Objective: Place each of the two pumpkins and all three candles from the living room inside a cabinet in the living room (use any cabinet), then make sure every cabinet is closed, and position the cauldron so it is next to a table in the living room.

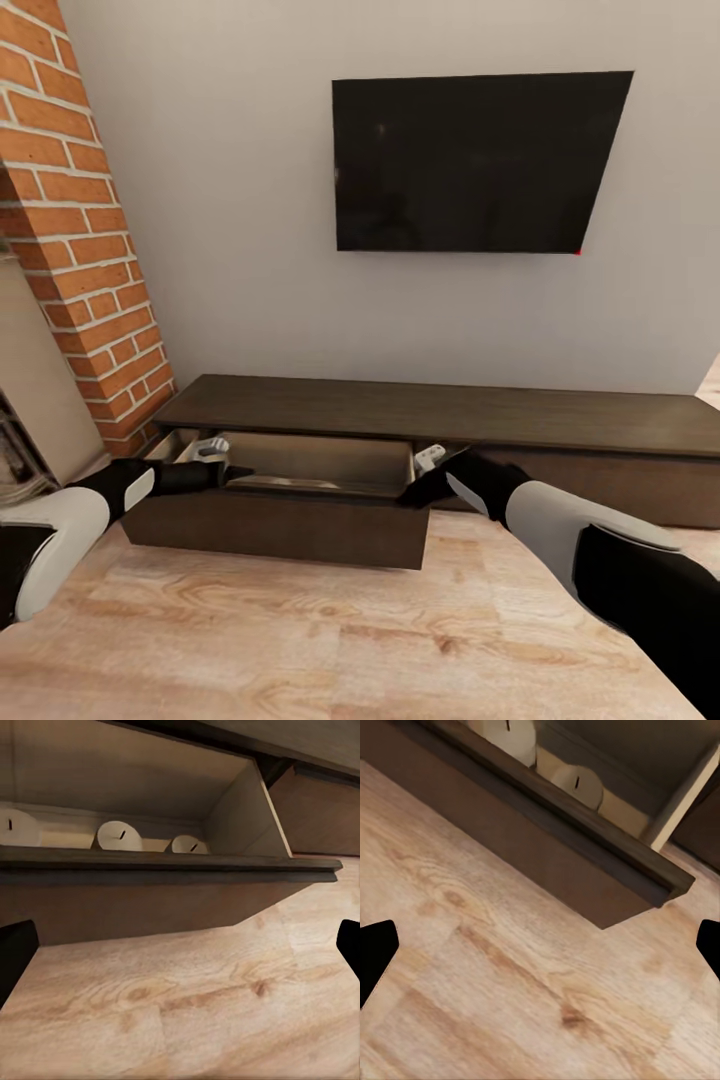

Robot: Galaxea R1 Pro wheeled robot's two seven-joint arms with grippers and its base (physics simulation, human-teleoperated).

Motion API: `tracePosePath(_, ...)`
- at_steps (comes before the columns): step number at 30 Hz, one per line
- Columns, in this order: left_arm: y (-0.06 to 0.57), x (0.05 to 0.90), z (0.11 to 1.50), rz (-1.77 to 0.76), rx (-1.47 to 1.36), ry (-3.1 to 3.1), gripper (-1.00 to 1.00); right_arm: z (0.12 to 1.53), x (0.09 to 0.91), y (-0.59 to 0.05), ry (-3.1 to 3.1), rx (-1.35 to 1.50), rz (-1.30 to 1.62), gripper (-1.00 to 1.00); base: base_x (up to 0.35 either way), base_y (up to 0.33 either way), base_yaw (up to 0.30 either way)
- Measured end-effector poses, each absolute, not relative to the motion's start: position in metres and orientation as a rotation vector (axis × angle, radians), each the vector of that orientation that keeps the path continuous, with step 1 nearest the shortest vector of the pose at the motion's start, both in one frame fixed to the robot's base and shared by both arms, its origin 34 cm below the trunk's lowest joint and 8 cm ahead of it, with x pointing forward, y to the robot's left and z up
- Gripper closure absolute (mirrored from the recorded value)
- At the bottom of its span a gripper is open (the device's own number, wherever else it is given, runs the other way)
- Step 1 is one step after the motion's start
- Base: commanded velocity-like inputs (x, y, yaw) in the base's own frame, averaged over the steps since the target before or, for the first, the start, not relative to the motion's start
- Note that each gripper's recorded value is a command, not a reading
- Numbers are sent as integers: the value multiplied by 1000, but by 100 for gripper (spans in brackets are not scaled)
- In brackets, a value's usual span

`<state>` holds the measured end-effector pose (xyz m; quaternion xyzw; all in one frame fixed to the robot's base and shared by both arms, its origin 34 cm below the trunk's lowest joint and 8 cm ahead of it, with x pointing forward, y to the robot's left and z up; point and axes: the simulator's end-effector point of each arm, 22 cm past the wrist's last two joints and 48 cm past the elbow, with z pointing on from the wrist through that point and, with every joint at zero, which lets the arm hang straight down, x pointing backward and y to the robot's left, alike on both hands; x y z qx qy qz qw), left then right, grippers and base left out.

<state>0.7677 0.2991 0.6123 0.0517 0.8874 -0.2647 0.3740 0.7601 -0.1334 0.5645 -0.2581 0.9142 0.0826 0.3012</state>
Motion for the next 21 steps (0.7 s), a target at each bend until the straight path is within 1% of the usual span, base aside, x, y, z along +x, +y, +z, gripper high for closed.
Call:
tracePosePath(6,291,767,593,-619,118,2308,-100,545,750,-123,2382,-645,292,-100,0,12,0)
tracePosePath(10,285,757,569,-584,104,2351,-100,538,747,-128,2389,-623,290,-100,0,7,0)
tracePosePath(15,281,755,565,-583,101,2356,-100,521,735,-129,2415,-615,297,-100,38,126,0)
tracePosePath(21,271,755,564,-597,108,2355,-100,512,725,-121,2428,-621,314,-100,12,31,0)
